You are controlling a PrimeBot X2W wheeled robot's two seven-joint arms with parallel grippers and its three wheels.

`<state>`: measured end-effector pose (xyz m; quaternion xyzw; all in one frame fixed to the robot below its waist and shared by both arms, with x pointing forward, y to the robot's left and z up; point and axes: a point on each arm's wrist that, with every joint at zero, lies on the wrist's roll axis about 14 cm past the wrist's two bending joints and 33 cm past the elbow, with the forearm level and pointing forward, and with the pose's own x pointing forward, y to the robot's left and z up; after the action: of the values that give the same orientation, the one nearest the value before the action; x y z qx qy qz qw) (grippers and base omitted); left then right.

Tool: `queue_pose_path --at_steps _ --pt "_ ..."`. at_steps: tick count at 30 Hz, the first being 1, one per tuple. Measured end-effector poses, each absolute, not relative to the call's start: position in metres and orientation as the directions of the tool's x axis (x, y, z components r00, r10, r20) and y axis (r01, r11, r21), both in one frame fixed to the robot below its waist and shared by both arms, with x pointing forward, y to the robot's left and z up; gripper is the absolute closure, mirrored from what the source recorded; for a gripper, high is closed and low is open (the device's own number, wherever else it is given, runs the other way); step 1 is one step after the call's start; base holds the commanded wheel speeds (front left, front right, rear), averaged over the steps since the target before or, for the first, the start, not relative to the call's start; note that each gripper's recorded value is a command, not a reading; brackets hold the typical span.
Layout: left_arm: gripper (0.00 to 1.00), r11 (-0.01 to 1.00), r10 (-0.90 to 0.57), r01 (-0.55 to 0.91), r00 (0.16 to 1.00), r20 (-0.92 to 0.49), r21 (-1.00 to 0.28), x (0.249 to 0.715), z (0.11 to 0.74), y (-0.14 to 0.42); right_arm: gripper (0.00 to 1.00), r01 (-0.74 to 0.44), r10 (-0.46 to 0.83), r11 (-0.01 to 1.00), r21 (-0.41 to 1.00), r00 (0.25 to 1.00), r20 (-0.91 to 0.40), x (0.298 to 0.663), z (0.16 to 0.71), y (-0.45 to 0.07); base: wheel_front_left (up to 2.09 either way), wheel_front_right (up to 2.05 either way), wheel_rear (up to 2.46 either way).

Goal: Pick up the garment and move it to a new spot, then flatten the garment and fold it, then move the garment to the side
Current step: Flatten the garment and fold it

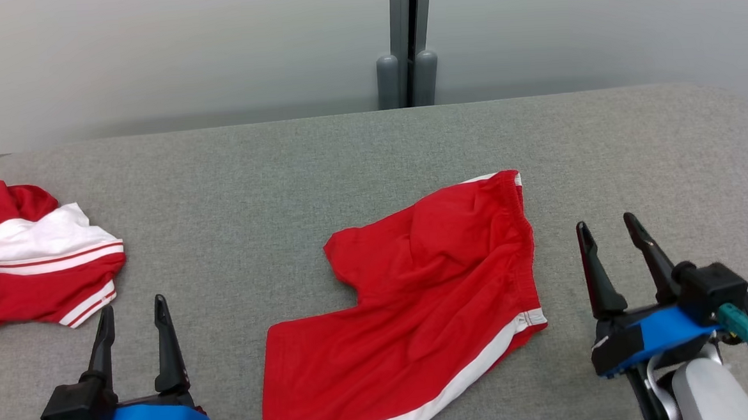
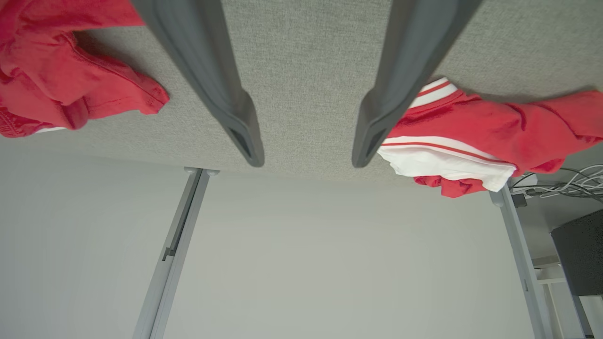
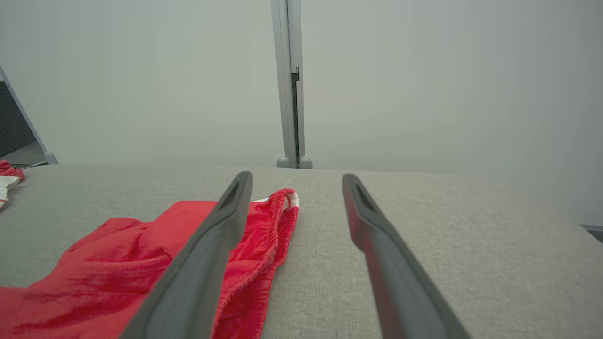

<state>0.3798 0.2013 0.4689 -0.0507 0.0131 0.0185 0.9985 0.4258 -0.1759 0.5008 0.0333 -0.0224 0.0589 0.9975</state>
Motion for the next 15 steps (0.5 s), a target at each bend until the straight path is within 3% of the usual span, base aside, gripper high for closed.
queue_pose_path --at_steps 15 --pt "0.0 0.996 0.041 -0.044 0.998 -0.041 -0.077 0.367 0.466 0.205 0.0 -0.128 0.131 0.987 0.094 0.991 -0.024 0.37 0.471 -0.156 0.0 0.0 0.0"
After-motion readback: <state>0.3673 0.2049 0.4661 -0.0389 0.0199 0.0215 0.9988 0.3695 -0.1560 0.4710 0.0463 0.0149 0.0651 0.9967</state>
